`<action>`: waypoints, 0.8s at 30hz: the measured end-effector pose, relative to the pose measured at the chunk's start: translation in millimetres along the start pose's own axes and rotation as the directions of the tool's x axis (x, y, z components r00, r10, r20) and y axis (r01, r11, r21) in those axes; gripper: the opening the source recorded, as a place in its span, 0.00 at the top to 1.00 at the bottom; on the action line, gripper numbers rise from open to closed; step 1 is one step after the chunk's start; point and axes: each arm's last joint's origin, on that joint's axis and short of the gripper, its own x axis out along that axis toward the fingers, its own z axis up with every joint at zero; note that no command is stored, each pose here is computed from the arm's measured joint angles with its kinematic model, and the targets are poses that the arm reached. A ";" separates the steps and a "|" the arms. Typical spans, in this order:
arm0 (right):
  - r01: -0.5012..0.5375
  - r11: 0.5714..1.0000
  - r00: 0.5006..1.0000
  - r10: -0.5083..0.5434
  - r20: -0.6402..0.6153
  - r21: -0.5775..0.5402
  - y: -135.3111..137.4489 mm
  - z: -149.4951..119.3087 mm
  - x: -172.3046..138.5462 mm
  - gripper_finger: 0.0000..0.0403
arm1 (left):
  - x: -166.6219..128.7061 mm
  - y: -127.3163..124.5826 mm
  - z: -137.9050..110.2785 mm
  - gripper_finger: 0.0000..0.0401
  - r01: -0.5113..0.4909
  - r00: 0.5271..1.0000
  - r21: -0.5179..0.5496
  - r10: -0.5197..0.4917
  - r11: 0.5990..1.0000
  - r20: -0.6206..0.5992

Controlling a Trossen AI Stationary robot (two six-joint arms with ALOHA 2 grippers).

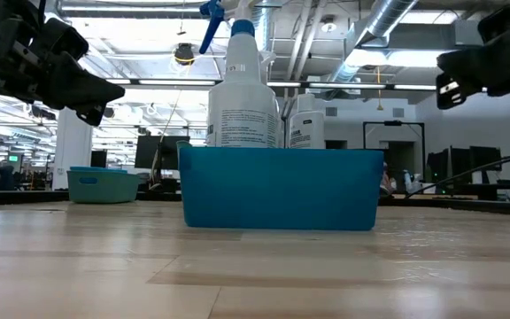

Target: Pick & Place Kitchen Items

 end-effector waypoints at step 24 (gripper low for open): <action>0.097 0.994 0.995 -0.096 -0.015 0.040 -2.4 -1.9 0.1 1.00 | 0.5 0.0 -0.1 0.99 0.001 1.000 0.000 -0.001 1.000 -0.001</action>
